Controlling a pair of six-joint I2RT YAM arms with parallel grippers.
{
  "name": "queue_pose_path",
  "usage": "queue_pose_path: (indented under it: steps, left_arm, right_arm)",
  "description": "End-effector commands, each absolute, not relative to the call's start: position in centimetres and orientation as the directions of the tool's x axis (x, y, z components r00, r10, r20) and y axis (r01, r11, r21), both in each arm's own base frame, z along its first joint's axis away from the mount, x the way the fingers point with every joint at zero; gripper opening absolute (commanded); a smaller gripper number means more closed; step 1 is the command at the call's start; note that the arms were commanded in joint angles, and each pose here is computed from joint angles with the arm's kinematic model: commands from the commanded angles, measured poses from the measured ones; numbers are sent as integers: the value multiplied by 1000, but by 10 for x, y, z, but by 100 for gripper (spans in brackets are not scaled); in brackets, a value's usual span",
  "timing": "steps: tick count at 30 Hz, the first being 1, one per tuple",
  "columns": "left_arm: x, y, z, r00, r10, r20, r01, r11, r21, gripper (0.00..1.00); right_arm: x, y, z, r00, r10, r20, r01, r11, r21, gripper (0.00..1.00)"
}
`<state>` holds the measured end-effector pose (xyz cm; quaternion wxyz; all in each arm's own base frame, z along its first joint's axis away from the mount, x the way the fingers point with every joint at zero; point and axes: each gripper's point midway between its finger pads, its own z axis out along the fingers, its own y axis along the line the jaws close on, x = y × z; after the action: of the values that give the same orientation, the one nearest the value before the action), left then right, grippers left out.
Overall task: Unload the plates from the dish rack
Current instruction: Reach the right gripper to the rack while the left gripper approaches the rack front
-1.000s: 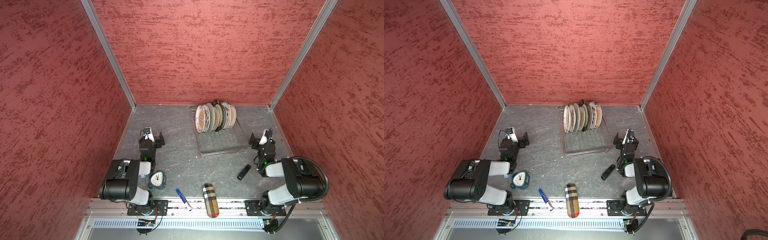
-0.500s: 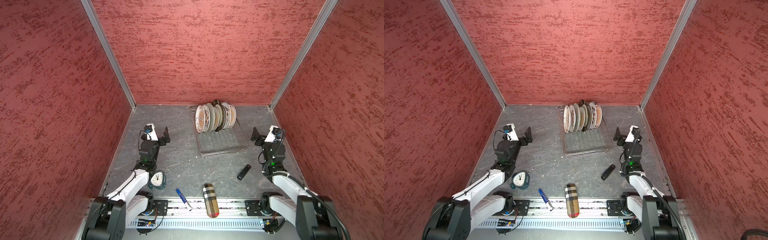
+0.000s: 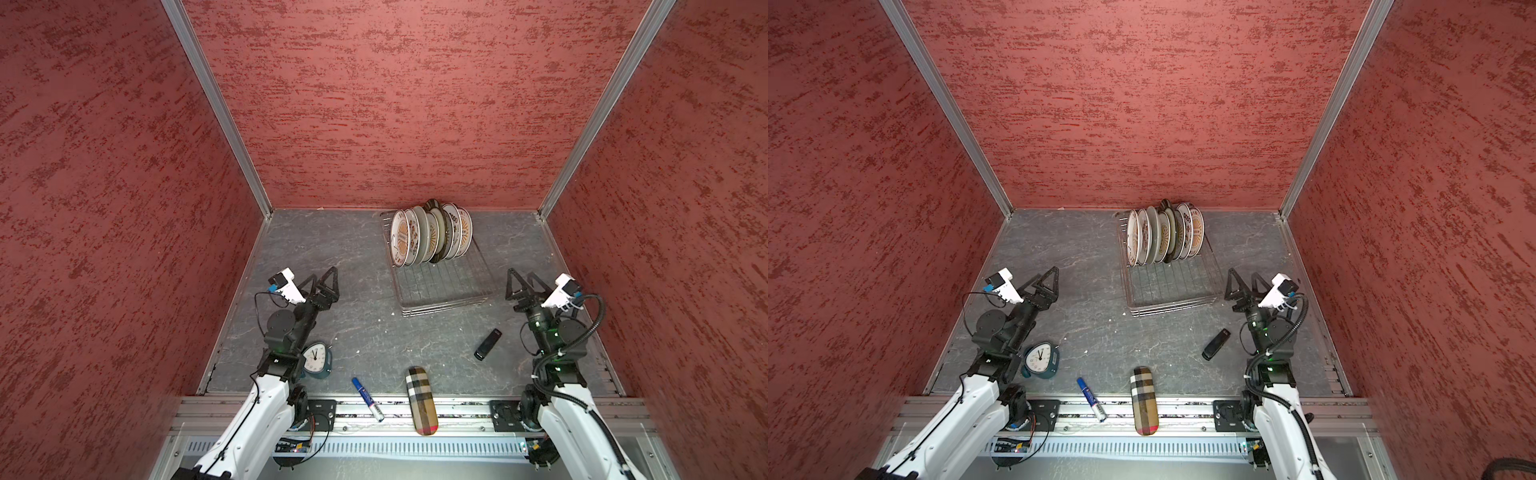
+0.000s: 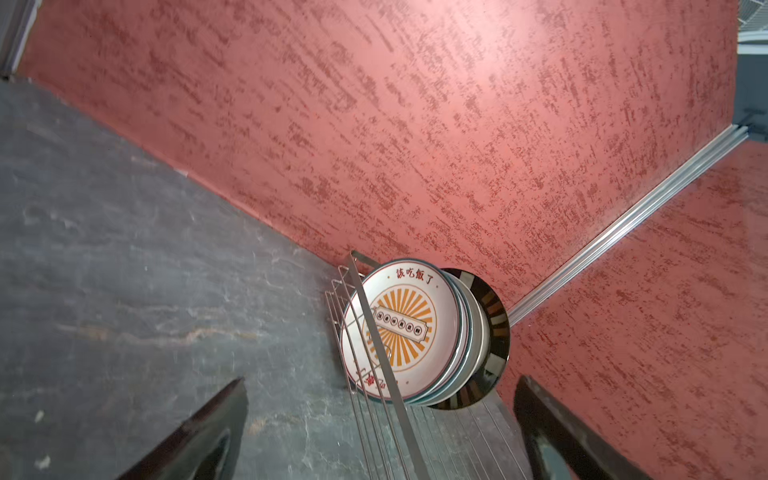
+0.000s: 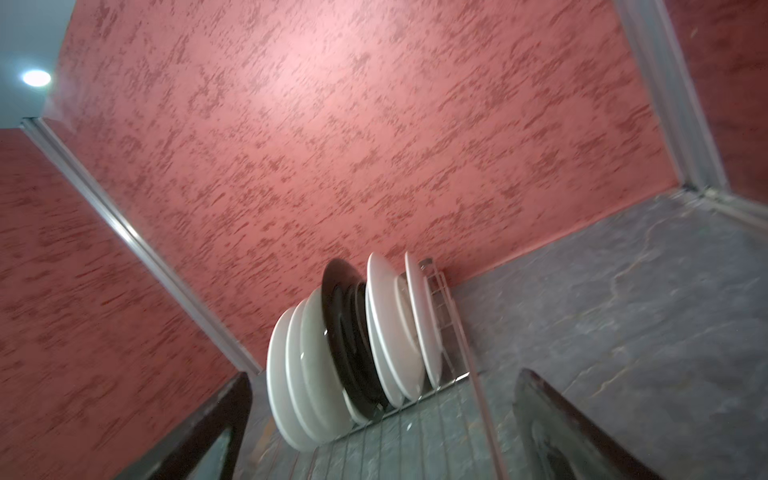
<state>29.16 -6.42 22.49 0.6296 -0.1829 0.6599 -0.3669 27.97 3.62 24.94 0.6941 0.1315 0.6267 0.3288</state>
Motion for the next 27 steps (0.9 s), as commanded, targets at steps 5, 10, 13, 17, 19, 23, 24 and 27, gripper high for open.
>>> queue_pose_path:
  steps: [5, 10, 13, 17, 19, 23, 24, 27]
  left_arm:
    - [289, -96, 241, -261, -738, -623, 296, 553, -779, 99]
    - [283, -133, 247, -307, -638, -707, 377, 600, -705, 100]
    - [279, -156, 253, -318, -592, -741, 424, 610, -669, 100]
    - [275, -182, 262, -334, -570, -751, 483, 581, -656, 99]
    - [273, -195, 262, -355, -555, -753, 502, 566, -654, 99]
    - [275, -218, 263, -387, -521, -761, 518, 560, -647, 99]
    - [279, -220, 260, -397, -516, -759, 494, 577, -650, 99]
    - [286, -222, 255, -406, -508, -760, 436, 623, -650, 100]
  right_arm:
    - [267, 70, 272, -108, 612, -783, -462, 667, 585, 99]
    - [282, 71, 277, -150, 600, -786, -444, 669, 596, 99]
    - [292, 72, 282, -159, 602, -782, -444, 664, 602, 99]
    - [310, 71, 289, -160, 607, -779, -424, 670, 609, 99]
    - [321, 73, 291, -165, 605, -779, -420, 672, 611, 99]
    - [354, 85, 293, -214, 585, -782, -393, 682, 617, 99]
    - [362, 91, 295, -229, 572, -788, -396, 684, 612, 99]
    - [380, 113, 297, -270, 522, -809, -415, 695, 587, 99]
